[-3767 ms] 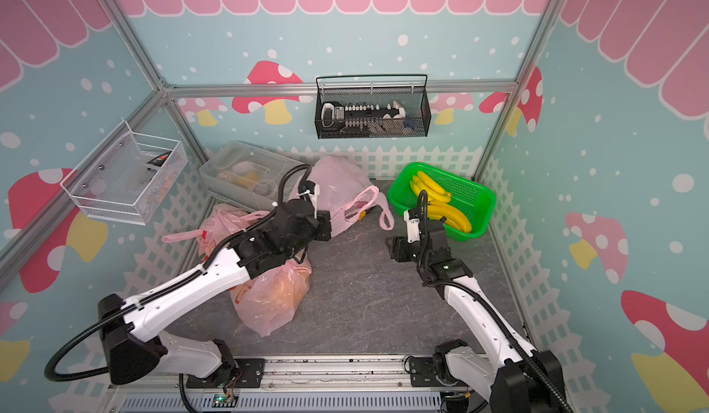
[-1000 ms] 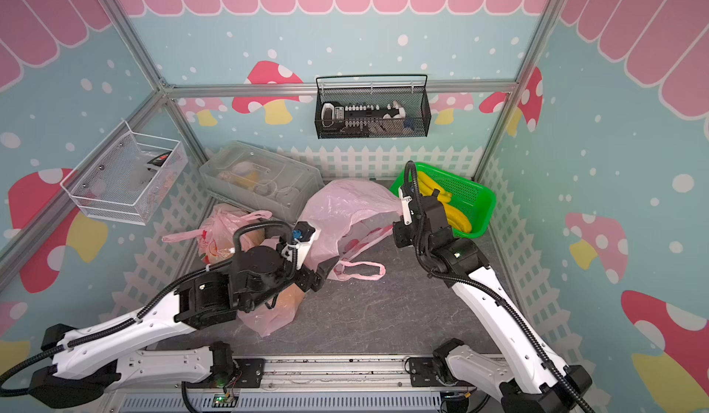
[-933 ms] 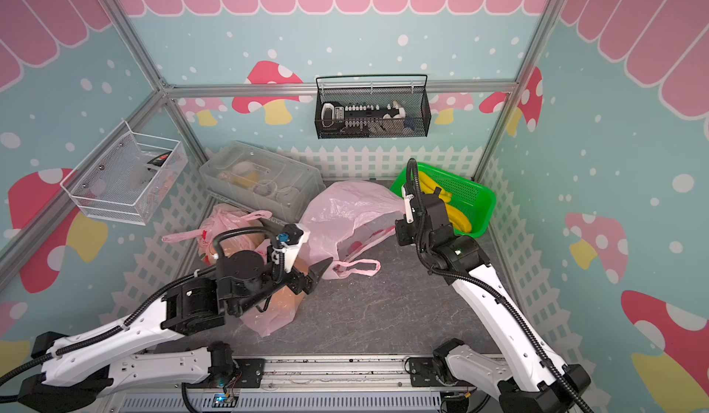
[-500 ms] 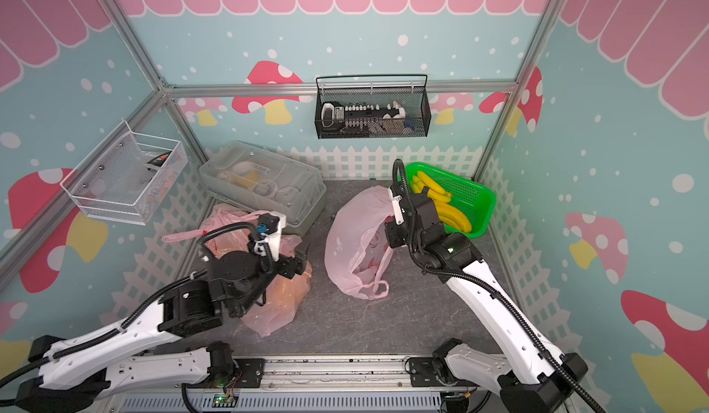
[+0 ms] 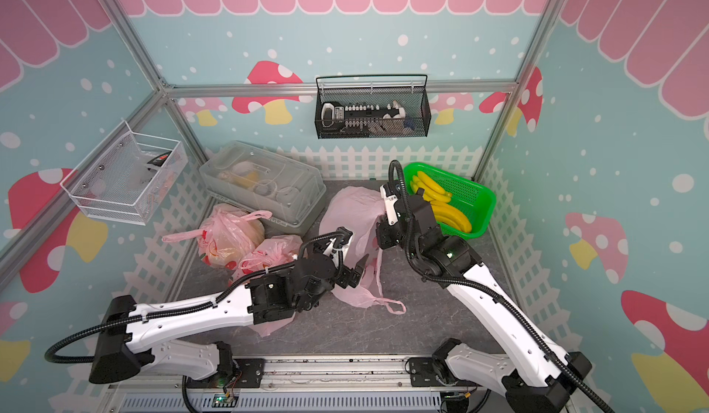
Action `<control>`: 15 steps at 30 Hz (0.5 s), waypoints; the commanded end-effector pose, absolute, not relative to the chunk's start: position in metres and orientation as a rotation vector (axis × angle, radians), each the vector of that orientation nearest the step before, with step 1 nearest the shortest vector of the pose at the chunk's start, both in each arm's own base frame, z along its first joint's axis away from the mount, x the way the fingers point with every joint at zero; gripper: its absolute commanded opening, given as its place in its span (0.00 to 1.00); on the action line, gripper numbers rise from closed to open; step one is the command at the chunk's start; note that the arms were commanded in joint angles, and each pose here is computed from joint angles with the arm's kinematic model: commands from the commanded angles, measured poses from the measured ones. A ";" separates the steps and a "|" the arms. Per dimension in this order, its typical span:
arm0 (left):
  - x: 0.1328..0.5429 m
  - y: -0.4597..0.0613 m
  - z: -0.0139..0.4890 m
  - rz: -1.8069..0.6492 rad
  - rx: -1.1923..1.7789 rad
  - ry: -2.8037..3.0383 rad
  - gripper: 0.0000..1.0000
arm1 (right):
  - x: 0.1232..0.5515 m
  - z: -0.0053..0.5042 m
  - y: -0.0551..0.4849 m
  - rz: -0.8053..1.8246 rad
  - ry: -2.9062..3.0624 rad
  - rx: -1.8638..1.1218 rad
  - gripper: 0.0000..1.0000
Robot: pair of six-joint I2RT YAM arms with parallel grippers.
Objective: Place the banana into a plastic bag & tie a knot
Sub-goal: Open the plastic bag at the center of the board.
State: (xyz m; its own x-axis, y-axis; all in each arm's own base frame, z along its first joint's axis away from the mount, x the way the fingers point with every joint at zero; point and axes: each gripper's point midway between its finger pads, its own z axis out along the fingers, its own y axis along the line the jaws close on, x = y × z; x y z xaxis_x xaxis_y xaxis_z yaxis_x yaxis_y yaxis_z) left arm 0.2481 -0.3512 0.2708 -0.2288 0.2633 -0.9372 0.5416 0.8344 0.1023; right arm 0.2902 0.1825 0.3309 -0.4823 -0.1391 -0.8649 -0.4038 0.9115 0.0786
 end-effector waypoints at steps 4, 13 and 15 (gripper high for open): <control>0.275 -0.355 0.273 -0.308 0.485 1.878 0.92 | 0.285 0.346 0.194 0.409 2.024 -0.392 0.00; 0.280 -0.340 0.272 -0.405 0.436 1.841 0.30 | 0.304 0.321 0.183 0.310 2.100 -0.378 0.00; 0.280 -0.332 0.273 -0.456 0.411 1.831 0.04 | 0.313 0.317 0.184 0.330 2.115 -0.387 0.00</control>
State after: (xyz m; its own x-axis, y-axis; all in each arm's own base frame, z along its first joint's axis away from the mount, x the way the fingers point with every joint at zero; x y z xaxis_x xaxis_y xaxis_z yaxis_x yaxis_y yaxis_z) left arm 0.2813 -0.3362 0.2541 -0.3129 0.1543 -0.9372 0.4698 0.8827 -0.0115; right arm 0.3032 0.1835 0.3183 -0.5127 -0.1385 -0.8473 -0.3840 0.9197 0.0820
